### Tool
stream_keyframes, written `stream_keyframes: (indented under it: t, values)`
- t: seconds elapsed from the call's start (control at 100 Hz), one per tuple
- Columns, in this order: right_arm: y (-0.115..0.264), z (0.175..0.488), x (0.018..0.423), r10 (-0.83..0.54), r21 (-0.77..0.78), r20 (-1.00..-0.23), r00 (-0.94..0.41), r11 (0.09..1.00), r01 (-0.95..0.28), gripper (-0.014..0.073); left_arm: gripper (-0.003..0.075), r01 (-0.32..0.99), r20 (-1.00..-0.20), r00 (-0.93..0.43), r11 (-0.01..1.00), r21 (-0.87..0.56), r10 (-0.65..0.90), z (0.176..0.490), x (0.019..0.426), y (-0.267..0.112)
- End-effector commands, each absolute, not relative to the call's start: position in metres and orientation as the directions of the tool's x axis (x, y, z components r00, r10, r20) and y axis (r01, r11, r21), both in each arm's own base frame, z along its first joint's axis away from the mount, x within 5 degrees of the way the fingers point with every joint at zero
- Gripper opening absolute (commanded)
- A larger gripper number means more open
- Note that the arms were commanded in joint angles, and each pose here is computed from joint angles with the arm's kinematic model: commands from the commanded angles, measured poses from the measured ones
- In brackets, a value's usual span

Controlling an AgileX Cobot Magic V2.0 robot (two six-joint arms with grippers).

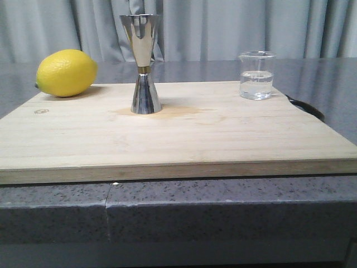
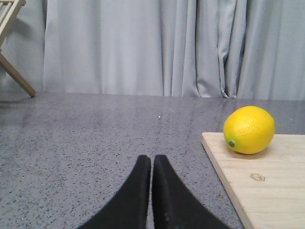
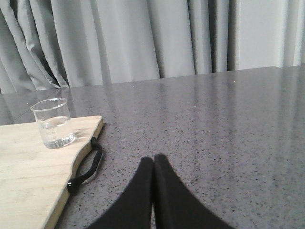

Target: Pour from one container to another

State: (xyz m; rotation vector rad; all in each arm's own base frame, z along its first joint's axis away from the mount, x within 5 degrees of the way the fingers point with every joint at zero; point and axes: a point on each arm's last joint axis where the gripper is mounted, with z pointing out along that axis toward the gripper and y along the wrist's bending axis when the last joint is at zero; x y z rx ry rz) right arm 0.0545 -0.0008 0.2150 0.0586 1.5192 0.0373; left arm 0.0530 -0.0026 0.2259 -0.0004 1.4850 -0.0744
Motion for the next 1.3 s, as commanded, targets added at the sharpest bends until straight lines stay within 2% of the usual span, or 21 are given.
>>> stream_keyframes:
  t: [0.0, 0.2, 0.44, 1.19, 1.24, 1.29]
  values:
    - [-0.001, 0.248, 0.049, 0.054, 0.057, -0.987, 0.148, 0.998, 0.013, -0.0070, -0.0019, 0.057, -0.981, 0.177, 0.996, -0.070, -0.079, 0.261, 0.045, -0.002]
    - [-0.002, 0.288, 0.052, 0.005, 0.007, -0.999, 0.051, 1.000, 0.028, -0.0070, -0.0019, 0.060, -0.992, 0.102, 0.996, -0.065, -0.070, 0.306, 0.047, -0.003]
    - [-0.003, 0.324, 0.070, -0.035, -0.036, -0.999, -0.024, 0.999, 0.040, -0.0070, -0.0019, 0.061, -0.993, 0.094, 0.996, -0.063, -0.069, 0.353, 0.061, -0.004]
    - [-0.003, 0.326, 0.074, -0.033, -0.034, -0.999, -0.021, 0.999, 0.038, -0.0069, -0.0019, 0.060, -0.992, 0.106, 0.996, -0.064, -0.070, 0.356, 0.067, -0.004]
    - [-0.003, 0.325, 0.074, -0.028, -0.029, -0.999, -0.032, 0.999, 0.037, -0.0051, -0.0016, 0.056, -0.993, 0.104, 0.997, -0.053, -0.058, 0.356, 0.067, -0.004]
    - [-0.003, 0.325, 0.074, -0.028, -0.029, -0.999, -0.033, 0.999, 0.037, 0.0010, 0.0010, 0.050, -0.994, 0.104, 0.998, -0.035, -0.040, 0.355, 0.067, -0.003]
